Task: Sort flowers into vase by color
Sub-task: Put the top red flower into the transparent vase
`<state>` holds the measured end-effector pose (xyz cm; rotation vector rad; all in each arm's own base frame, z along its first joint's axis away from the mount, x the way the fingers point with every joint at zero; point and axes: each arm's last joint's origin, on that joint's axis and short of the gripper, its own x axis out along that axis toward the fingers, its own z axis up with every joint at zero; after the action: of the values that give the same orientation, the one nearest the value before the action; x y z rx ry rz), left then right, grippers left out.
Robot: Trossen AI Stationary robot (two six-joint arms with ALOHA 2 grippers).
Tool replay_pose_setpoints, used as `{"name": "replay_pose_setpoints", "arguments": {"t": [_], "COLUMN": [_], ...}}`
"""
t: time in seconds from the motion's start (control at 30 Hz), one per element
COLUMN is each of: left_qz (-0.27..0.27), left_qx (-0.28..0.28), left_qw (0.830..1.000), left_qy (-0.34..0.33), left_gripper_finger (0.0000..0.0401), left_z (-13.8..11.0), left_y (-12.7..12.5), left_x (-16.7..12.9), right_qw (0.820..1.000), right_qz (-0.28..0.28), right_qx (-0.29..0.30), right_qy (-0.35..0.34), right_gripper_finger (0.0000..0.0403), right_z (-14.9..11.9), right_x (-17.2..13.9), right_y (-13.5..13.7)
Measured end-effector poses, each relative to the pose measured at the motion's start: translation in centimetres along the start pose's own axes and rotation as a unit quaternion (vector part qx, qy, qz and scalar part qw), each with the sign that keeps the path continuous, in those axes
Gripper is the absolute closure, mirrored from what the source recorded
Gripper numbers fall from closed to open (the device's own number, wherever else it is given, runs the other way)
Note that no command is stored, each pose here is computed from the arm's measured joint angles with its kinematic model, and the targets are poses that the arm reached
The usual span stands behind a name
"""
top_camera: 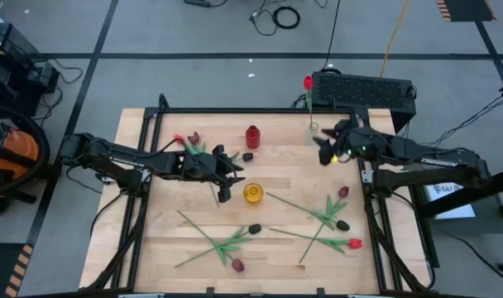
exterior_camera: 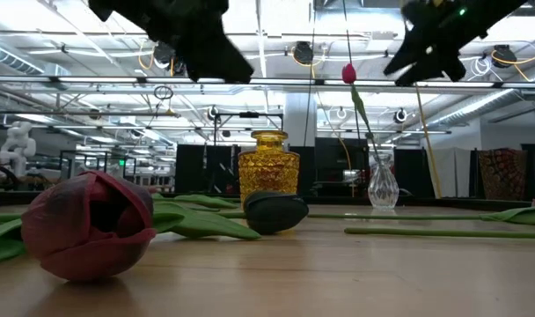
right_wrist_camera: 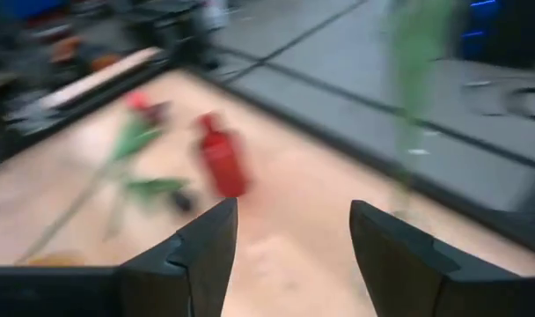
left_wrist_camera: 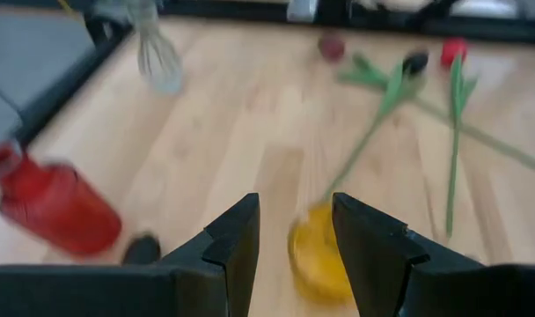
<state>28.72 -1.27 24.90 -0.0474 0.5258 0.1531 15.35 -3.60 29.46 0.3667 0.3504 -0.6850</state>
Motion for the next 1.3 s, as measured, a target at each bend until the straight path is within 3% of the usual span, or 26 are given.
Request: {"name": "replay_pose_setpoints", "arguments": {"t": [0.2,0.37,0.63,0.93,1.13,1.3], "left_qz": [0.013,0.035,0.116,0.198,0.262,0.307], "left_qx": [-0.010,-0.052,-0.095,-0.170,-0.153,-0.192], "left_qw": [0.995,0.982,0.967,0.939,0.920,0.896], "left_qy": [0.103,0.179,0.206,0.225,0.248,0.257], "left_gripper_finger": [0.0251,0.0251,0.0251,0.0251,0.0251,0.0251], "left_z": [-2.0,-3.5,-4.3,-5.4,-8.6,-10.7], "left_y": [0.1,0.4,0.9,1.2,2.0,3.2], "left_x": [-0.4,-0.8,-1.1,-1.3,-1.3,-1.4], "right_qw": [0.994,0.988,0.977,0.974,0.974,0.974], "right_qz": [0.094,0.142,0.194,0.206,0.206,0.206], "right_qx": [-0.036,-0.052,-0.052,-0.057,-0.056,-0.056], "right_qy": [0.031,0.041,0.067,0.072,0.072,0.072], "right_gripper_finger": [0.0191,0.0191,0.0190,0.0190,0.0190,0.0190], "right_z": [-1.6,-2.4,-2.9,-2.9,-2.9,-2.9], "right_x": [-1.0,-1.4,-1.9,-1.9,-1.9,-1.9], "right_y": [3.2,5.0,5.7,5.8,5.8,5.8]}}
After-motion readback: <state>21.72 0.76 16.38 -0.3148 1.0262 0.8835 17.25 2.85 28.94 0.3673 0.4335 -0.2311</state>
